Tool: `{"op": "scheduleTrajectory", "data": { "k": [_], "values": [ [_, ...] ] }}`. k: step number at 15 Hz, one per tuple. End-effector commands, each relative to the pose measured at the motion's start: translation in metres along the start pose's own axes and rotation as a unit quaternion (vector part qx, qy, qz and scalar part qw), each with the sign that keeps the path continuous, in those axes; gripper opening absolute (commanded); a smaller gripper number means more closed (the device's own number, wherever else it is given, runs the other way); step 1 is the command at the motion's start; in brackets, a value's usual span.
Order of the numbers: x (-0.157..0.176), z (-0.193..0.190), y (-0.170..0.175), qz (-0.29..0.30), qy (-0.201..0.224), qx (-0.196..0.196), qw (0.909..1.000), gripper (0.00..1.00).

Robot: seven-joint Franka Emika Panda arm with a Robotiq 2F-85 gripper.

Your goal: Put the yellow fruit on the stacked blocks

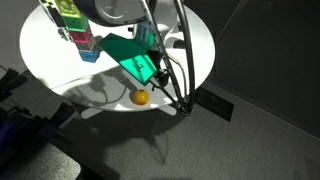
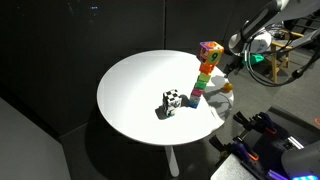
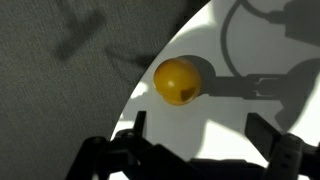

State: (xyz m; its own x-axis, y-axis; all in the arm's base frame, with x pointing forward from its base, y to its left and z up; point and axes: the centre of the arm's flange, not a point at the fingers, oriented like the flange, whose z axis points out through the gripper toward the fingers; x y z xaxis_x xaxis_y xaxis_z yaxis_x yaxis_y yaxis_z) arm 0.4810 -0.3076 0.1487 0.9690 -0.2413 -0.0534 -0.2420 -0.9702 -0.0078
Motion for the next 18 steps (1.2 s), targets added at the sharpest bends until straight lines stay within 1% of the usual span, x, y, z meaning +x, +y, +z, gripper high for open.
{"op": "scheduleTrajectory", "data": {
  "k": [1, 11, 18],
  "values": [
    [0.005, 0.010, 0.005, -0.005, -0.002, 0.002, 1.0000, 1.00],
    [-0.001, 0.032, 0.009, -0.003, -0.018, 0.000, 0.9998, 1.00],
    [-0.002, 0.046, 0.014, -0.002, -0.015, -0.001, 0.9999, 1.00]
  ]
}}
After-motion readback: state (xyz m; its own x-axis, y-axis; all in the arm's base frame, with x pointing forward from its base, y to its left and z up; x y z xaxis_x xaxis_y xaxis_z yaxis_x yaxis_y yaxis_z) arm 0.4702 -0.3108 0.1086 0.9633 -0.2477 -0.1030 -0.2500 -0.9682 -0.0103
